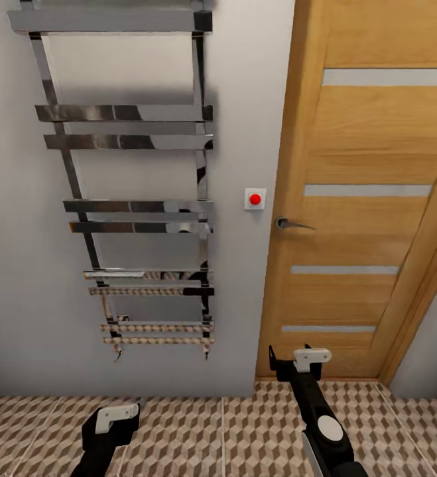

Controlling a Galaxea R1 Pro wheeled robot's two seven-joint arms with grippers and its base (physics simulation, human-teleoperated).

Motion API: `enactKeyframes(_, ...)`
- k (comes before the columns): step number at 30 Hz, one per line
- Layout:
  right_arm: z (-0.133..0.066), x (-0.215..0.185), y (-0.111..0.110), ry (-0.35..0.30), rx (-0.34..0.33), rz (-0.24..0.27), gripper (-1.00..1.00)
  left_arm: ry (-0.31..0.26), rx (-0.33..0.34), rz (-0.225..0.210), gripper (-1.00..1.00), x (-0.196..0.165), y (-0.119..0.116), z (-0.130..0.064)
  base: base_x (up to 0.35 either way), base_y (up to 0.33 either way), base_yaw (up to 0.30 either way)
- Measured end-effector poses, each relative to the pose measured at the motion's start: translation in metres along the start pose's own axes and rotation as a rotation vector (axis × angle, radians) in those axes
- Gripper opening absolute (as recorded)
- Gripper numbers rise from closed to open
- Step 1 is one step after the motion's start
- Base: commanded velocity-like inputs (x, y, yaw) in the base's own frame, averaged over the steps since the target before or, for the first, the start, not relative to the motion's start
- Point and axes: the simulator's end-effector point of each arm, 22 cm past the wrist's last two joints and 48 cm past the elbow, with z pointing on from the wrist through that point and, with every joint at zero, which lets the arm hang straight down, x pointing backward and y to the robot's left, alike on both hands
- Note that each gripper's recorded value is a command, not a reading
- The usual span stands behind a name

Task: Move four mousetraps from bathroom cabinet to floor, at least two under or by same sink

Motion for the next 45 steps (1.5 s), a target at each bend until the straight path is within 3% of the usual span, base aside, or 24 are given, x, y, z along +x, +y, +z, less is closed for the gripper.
enactKeyframes(45, 0.0001, 0.0008, -0.0007, 0.001, 0.001, -0.001, 1.00, 0.004, 0.005, 0.002, 1.00, 0.0020, -0.0023, -0.0001, 0.000, 0.000, 0.292)
